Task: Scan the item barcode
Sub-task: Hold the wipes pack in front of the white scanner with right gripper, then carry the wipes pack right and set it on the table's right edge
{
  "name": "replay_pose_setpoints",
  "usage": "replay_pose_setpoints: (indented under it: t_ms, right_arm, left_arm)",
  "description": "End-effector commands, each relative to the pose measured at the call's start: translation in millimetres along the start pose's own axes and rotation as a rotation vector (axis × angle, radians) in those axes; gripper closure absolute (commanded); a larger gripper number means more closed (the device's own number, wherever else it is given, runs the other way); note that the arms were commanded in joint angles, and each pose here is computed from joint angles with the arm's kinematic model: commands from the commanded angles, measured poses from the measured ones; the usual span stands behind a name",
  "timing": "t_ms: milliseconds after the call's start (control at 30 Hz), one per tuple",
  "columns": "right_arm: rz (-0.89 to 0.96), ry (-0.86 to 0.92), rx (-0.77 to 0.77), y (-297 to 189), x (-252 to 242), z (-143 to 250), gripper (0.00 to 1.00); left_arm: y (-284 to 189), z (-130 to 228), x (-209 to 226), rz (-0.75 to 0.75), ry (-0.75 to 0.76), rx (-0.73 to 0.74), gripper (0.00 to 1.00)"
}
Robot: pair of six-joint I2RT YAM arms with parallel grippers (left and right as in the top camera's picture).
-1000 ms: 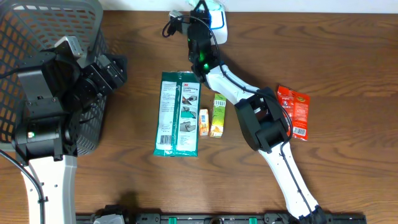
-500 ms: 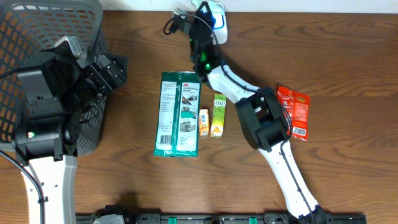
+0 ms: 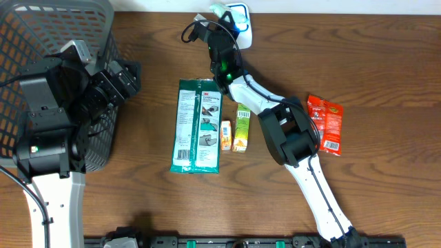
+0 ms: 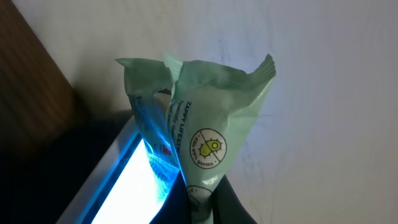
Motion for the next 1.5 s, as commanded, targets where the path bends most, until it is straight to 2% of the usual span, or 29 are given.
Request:
replay_pose_setpoints:
  t_ms: [0, 133, 367, 500, 600, 733, 867, 1000, 1233, 1467]
  right_arm:
    - [0.044, 0.067, -0.005, -1, -3, -3, 0.99]
    - [0.146, 0.142, -0.027, -3, -35, -12, 0.99]
    - [0.162, 0.170, 0.026, -14, -94, -28, 0.99]
    - [0.069, 0.240, 0.070, -24, -128, -32, 0.99]
    - [-0.002, 0.370, 0.101, -39, -165, -31, 0.99]
    - [-0.185, 0.553, 0.160, -65, -209, -12, 0.99]
    - [-0.402, 0.690, 0.269, -92, -235, 29, 0.99]
    - [-0.555, 0.767, 0.437, -105, -251, 94, 0.99]
    - [-0.551, 0.827, 0.888, -113, -258, 248, 0.99]
    - [-0.561, 0.920, 1.120, -123, -236, 350, 0.99]
  left_arm:
    - [-3, -5, -1, -0.005, 0.010, -0.019, 0.07]
    - [-3, -5, -1, -0.005, 0.010, -0.019, 0.07]
    - [-3, -5, -1, -0.005, 0.010, -0.019, 0.07]
    - [-3, -5, -1, -0.005, 0.010, -0.019, 0.07]
    - [-3, -5, -1, -0.005, 0.010, -0.019, 0.08]
    - [-3, -5, -1, -0.005, 0.010, -0.019, 0.07]
    - [-3, -5, -1, -0.005, 0.010, -0.019, 0.07]
    - [-3, -5, -1, -0.005, 0.010, -0.019, 0.07]
    - [-3, -5, -1, -0.005, 0.010, -0.019, 0.07]
    - [-3, -5, -1, -0.005, 0.010, -0.019, 0.07]
Point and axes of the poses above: each gripper's point midway between its finger pads, its own y axis out along the fingers, its own x axis along the line the jaws close on, z = x × y, the point moved 5 cm from there along -y, back along the fingers, and after that the axes turned 6 degrees about y, right-handed, at the moved point
